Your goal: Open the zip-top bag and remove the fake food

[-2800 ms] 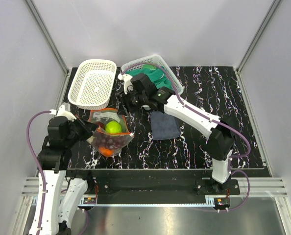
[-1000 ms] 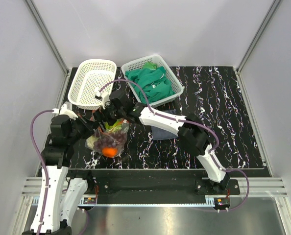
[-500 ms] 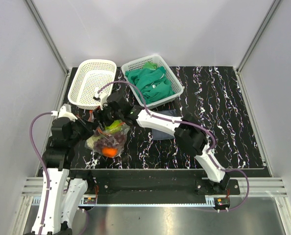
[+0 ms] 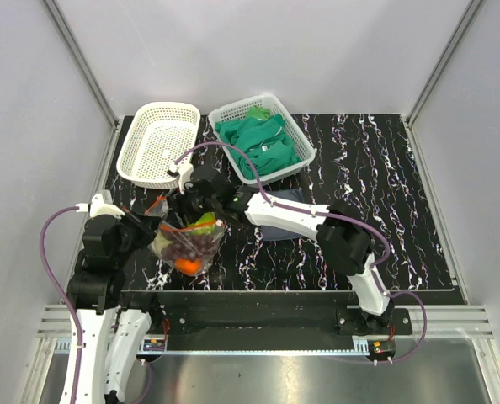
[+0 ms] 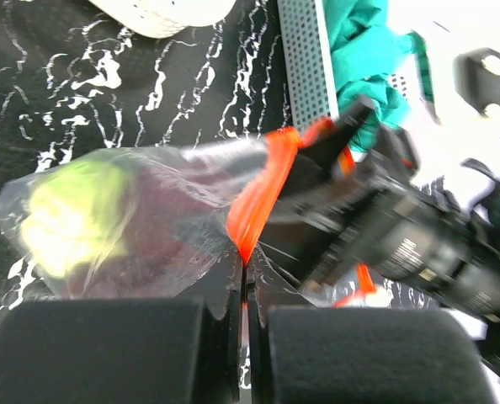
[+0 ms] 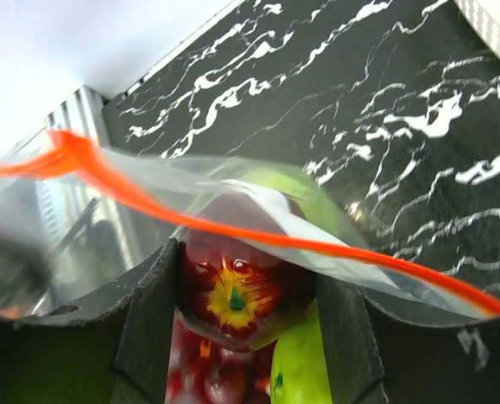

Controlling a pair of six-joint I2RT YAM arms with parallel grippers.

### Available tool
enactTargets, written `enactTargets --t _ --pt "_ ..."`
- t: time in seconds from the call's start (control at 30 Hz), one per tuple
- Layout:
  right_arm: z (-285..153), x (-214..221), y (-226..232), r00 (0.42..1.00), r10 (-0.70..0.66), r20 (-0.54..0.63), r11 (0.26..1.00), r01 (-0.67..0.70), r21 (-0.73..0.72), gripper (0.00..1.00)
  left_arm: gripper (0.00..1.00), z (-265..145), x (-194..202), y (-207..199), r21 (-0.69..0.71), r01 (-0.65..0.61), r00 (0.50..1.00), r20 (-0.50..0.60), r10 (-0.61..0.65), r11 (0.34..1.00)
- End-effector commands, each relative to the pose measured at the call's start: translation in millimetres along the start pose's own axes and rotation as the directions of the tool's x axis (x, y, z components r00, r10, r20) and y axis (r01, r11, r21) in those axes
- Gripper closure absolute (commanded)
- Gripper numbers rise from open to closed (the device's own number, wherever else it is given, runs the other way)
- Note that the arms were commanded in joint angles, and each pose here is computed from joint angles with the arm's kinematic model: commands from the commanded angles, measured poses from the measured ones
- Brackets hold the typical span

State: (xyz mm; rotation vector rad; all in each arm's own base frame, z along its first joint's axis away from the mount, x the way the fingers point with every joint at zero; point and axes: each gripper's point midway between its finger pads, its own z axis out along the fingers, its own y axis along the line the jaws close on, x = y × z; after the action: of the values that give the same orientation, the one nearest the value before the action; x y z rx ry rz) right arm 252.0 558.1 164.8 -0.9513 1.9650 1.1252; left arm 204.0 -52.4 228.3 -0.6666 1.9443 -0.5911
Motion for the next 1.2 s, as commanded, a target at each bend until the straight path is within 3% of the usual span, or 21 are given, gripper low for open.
enactTargets --t 0.0,0.47,0.73,0.9,0.97,1.0,1.07,1.1,1.17 --pt "-38.4 -29.5 30.4 0.999 0.004 0.048 1.0 -0.002 -0.028 0.86 1.0 -0.3 -17.9 2.6 -0.02 0.003 0.995 0.097 -0.001 1.0" --pt "-97.4 -90.5 54.7 0.984 -0.069 0.167 0.998 0.068 0.012 0.86 1.0 -2.1 -12.5 3.1 -0.012 -0.024 0.997 0.075 0.025 1.0" --pt "-117.6 -165.6 29.7 0.903 -0.27 0.335 0.951 0.195 0.24 0.85 1.0 -4.2 -5.6 9.1 -0.012 -0.043 0.997 0.069 0.043 0.999" --pt "-105.0 -208.0 -15.4 0.859 -0.307 0.411 0.931 0.182 0.315 0.85 1.0 -8.0 -5.7 12.2 -0.025 -0.074 0.995 0.07 0.075 0.997" --pt "-82.7 -203.3 -44.8 0.868 -0.294 0.401 0.936 0.175 0.307 0.85 1.0 -11.2 -8.3 13.4 -0.038 -0.091 0.993 0.077 0.094 0.995" --pt "-84.0 -222.8 -44.1 0.833 -0.311 0.458 0.936 0.184 0.3 0.84 1.0 -12.0 -8.7 15.0 -0.046 -0.11 0.991 0.075 0.113 0.993" --pt "-57.2 -213.7 -74.1 0.847 -0.306 0.435 0.936 0.183 0.302 0.84 1.0 -15.6 -13.1 19.1 -0.075 -0.125 0.987 0.091 0.131 0.989" --pt "-58.6 -230.2 -71.6 0.824 -0.317 0.469 0.936 0.192 0.295 0.84 1.0 -16.7 -14.2 20.4 -0.083 -0.137 0.985 0.093 0.145 0.987" --pt "-26.1 -212.0 -95.2 0.847 -0.296 0.442 0.944 0.19 0.268 0.83 1.0 -19.9 -17.7 20.2 -0.091 -0.147 0.982 0.104 0.156 0.985"
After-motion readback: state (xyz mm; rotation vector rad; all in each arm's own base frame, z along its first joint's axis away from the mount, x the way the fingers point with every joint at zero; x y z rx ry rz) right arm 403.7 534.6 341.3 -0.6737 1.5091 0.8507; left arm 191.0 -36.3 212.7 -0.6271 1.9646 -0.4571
